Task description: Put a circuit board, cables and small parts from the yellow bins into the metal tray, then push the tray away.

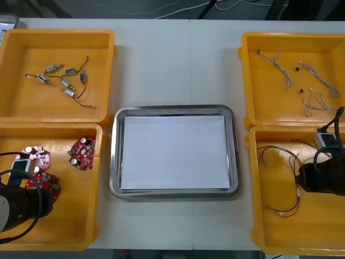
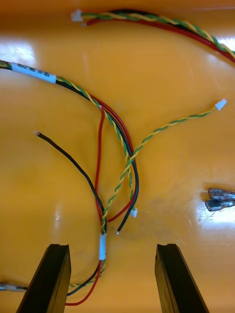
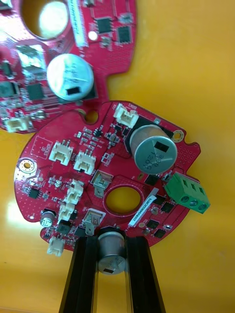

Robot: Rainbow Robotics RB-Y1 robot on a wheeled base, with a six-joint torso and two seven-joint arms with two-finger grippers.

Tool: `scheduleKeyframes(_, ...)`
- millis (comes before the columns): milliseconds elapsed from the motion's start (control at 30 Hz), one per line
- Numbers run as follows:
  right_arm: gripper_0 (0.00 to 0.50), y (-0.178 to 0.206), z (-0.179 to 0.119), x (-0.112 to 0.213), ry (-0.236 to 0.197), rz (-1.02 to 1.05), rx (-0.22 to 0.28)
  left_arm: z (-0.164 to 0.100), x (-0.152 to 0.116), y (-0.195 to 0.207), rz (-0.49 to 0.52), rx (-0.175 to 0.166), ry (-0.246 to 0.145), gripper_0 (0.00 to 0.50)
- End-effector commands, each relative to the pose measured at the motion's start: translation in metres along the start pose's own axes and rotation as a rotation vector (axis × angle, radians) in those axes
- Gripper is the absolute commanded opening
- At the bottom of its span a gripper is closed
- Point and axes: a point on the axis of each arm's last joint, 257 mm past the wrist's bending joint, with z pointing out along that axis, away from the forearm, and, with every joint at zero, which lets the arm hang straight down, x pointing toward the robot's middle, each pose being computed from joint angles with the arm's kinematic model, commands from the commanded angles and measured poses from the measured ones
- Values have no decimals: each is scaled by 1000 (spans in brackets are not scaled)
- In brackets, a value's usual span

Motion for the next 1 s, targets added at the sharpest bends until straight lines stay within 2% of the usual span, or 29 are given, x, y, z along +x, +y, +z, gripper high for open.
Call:
scheduleKeyframes(33, 500, 1, 12, 18, 15, -8, 5, -1, -16, 27, 114, -41, -24, 0)
scheduleKeyframes(333, 500, 4, 30, 22, 1, -26, 31, -3, -20, 33, 131, -46, -28, 2)
scheduleKeyframes(367, 500, 4, 32, 21, -3, -27, 34, -3, -20, 33, 129, -44, -29, 90)
scheduleKeyframes(400, 500, 4, 35, 21, -4, -25, 34, -3, -20, 32, 127, -41, -28, 235)
scheduleKeyframes(433, 500, 4, 36, 22, -4, -26, 34, -3, -20, 31, 128, -38, -28, 294)
scheduleKeyframes(467, 500, 4, 38, 22, -3, -25, 32, -3, -19, 30, 127, -30, -27, 379)
scheduleKeyframes(500, 500, 3, 39, 22, -2, -26, 32, -4, -19, 28, 123, -21, -26, 403)
scheduleKeyframes(567, 500, 4, 41, 24, 0, -22, 28, -5, -20, 26, 118, -6, -24, 429)
scheduleKeyframes(733, 500, 7, 44, 27, 7, -27, 35, -13, -18, 27, 120, -5, 1, 459)
scheduleKeyframes(900, 500, 9, 46, 32, 18, -31, 33, -28, -18, 28, 122, -5, 22, 467)
scheduleKeyframes(1000, 500, 11, 47, 33, 19, -33, 28, -39, -23, 29, 121, -5, 15, 465)
